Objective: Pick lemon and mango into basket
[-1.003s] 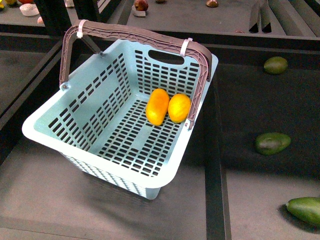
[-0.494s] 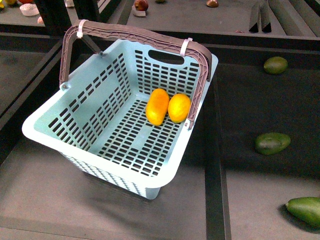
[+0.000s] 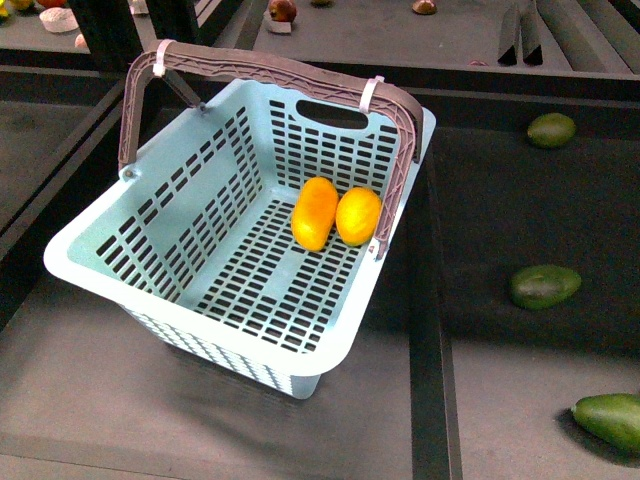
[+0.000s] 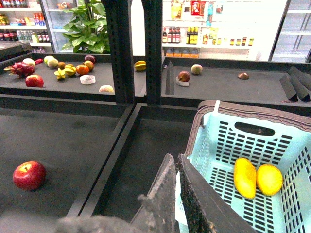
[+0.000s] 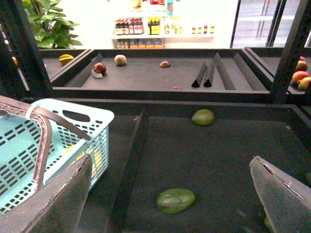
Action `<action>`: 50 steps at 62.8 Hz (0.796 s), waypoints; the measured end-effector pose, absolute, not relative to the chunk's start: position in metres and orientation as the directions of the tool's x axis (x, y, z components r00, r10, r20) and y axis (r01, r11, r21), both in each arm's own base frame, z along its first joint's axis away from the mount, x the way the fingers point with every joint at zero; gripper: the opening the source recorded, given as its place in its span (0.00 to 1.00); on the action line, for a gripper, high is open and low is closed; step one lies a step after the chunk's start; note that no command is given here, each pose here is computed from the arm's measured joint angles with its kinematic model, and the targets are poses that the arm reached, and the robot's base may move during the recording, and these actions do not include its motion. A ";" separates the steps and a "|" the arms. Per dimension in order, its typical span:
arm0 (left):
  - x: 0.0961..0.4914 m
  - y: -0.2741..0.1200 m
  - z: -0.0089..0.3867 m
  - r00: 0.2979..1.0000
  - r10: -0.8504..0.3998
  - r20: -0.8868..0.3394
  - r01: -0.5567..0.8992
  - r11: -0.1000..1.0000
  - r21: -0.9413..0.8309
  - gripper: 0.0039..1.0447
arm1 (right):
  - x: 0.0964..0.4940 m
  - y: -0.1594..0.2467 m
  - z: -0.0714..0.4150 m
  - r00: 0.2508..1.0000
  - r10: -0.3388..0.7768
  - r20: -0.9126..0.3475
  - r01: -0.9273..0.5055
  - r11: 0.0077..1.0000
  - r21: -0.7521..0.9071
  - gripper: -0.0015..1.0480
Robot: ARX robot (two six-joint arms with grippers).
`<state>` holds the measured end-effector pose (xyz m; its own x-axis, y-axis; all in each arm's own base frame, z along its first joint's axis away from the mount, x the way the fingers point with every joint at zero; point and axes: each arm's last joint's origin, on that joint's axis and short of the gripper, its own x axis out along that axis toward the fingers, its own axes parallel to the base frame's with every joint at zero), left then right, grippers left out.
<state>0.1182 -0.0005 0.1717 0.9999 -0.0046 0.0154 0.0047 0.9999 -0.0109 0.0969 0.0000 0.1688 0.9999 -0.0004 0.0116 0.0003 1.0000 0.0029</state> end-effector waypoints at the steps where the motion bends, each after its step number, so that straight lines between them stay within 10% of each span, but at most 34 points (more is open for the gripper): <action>1: 0.117 -0.001 0.172 1.000 -0.005 0.016 0.005 1.000 -0.011 0.03 | 0.097 0.000 0.169 1.000 0.000 0.012 0.000 1.000 0.003 0.92; 50: 0.097 0.000 0.168 1.000 -0.004 0.010 0.004 1.000 -0.011 0.03 | 0.097 0.000 0.169 1.000 0.000 0.012 0.000 1.000 0.003 0.92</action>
<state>0.0971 -0.0004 0.1684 0.9999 -0.0042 0.0105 0.0043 0.9999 -0.0109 0.0969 0.0000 0.1688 0.9999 -0.0004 0.0116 0.0003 1.0000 0.0029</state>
